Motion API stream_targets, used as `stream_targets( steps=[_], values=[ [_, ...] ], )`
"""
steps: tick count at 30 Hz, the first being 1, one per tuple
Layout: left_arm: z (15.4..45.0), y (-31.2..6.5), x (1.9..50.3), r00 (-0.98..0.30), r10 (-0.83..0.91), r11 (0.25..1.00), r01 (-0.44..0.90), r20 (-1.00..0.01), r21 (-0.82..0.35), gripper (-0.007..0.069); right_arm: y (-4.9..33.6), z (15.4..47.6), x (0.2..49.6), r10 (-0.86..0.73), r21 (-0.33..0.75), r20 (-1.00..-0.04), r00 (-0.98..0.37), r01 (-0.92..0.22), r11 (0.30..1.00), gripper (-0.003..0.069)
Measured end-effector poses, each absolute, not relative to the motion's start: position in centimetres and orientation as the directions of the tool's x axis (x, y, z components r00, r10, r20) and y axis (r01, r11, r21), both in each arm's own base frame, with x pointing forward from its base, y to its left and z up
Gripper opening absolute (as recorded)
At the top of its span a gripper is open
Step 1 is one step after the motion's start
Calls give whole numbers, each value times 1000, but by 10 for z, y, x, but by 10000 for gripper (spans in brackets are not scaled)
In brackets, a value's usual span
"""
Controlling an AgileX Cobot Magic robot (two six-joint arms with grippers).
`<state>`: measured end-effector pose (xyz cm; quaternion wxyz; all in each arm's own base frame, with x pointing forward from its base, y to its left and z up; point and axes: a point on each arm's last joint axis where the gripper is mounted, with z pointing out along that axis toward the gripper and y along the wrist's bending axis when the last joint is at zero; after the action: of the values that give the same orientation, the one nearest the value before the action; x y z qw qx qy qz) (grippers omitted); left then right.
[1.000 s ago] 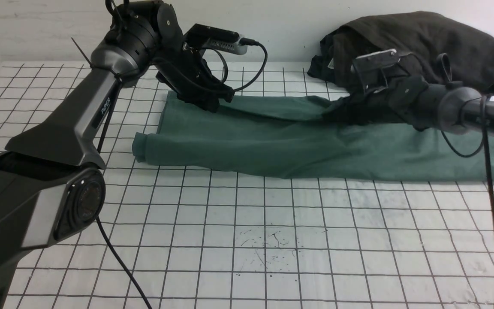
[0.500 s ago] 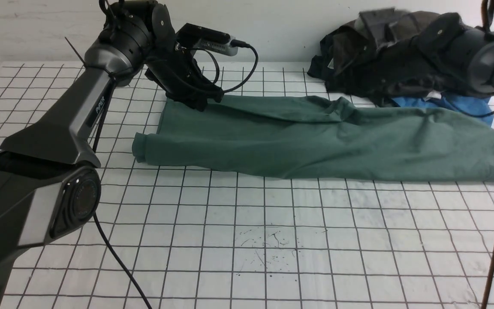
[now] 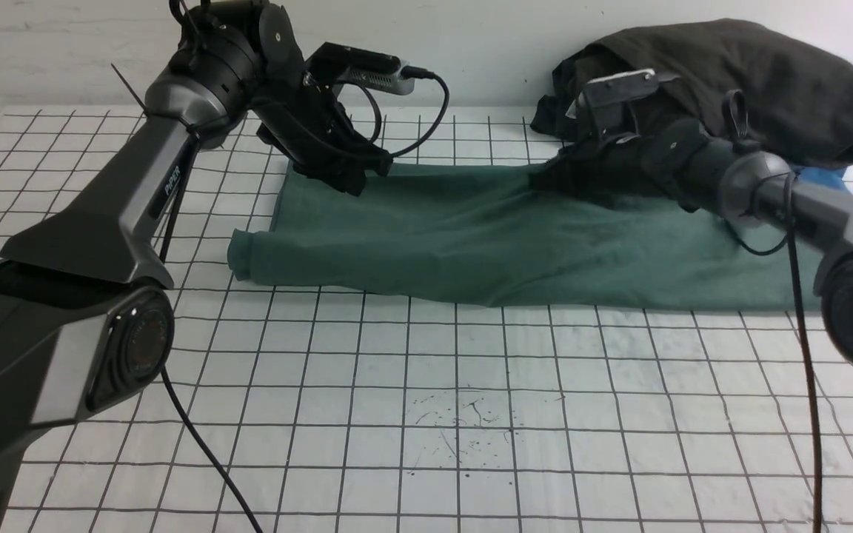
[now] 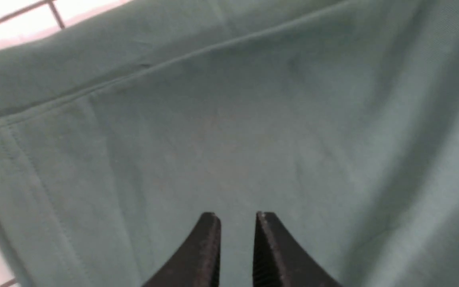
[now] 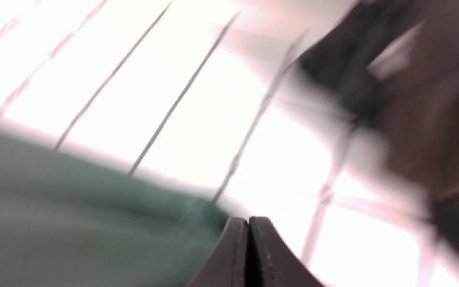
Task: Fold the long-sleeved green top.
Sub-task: Use the right arm to clamp the right edge of the fabric
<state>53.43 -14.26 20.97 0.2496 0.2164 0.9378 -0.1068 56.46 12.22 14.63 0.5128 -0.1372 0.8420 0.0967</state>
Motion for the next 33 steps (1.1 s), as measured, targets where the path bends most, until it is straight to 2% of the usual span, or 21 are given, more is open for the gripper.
stream_targets(
  steps=[3, 6, 8, 11, 12, 15, 18, 19, 21, 24, 25, 27, 28, 29, 31, 33],
  values=[
    [209, -137, 536, -780, 363, 891, 450, -509, -54, 111, 111, 173, 563, -112, 43, -897, -427, -336, 941, 2],
    [209, -129, 538, -784, 356, 898, 437, -508, -46, 111, 103, 193, 557, -139, 57, -881, -453, -393, 918, 24],
    [209, -114, 541, -793, 335, 910, 412, -509, -43, 122, 90, 217, 543, -194, 89, -836, -513, -476, 875, 57],
    [209, -99, 545, -799, 311, 922, 385, -514, -40, 145, 75, 233, 525, -255, 133, -750, -611, -516, 847, 71],
    [209, -97, 546, -799, 307, 923, 382, -517, -41, 148, 75, 232, 525, -266, 133, -741, -617, -523, 842, 71],
    [210, -84, 554, -777, 269, 936, 351, -570, -37, 226, 61, 227, 505, -310, 233, -548, -777, -498, 835, 74],
    [206, -81, 559, -760, 254, 940, 339, -598, -31, 291, 56, 215, 501, -312, 249, -467, -827, -462, 851, 70],
    [195, -80, 563, -754, 245, 943, 331, -609, -30, 342, 53, 204, 501, -301, 249, -415, -859, -426, 870, 53],
    [181, -80, 567, -756, 241, 945, 326, -609, -31, 372, 51, 194, 501, -291, 252, -384, -876, -403, 880, 31],
    [160, -82, 571, -762, 235, 946, 323, -604, -39, 369, 51, 188, 501, -286, 257, -367, -885, -392, 883, 5],
    [147, -84, 573, -764, 236, 944, 328, -600, -46, 347, 51, 187, 501, -282, 261, -363, -888, -388, 884, -5],
    [146, -86, 575, -746, 235, 941, 335, -623, -47, 298, 52, 187, 501, -281, 265, -363, -888, -387, 883, -10],
    [144, -88, 576, -734, 242, 937, 347, -635, -44, 227, 52, 188, 501, -277, 270, -365, -889, -386, 882, -12],
    [143, -88, 577, -731, 242, 937, 347, -638, -43, 216, 52, 188, 501, -277, 270, -365, -889, -386, 882, -12],
    [143, -89, 578, -719, 241, 935, 351, -652, -41, 78, 52, 188, 501, -278, 270, -365, -889, -386, 882, -12],
    [146, -89, 579, -709, 249, 933, 359, -660, -34, 27, 52, 188, 501, -278, 270, -365, -889, -386, 882, -12]
  ],
)
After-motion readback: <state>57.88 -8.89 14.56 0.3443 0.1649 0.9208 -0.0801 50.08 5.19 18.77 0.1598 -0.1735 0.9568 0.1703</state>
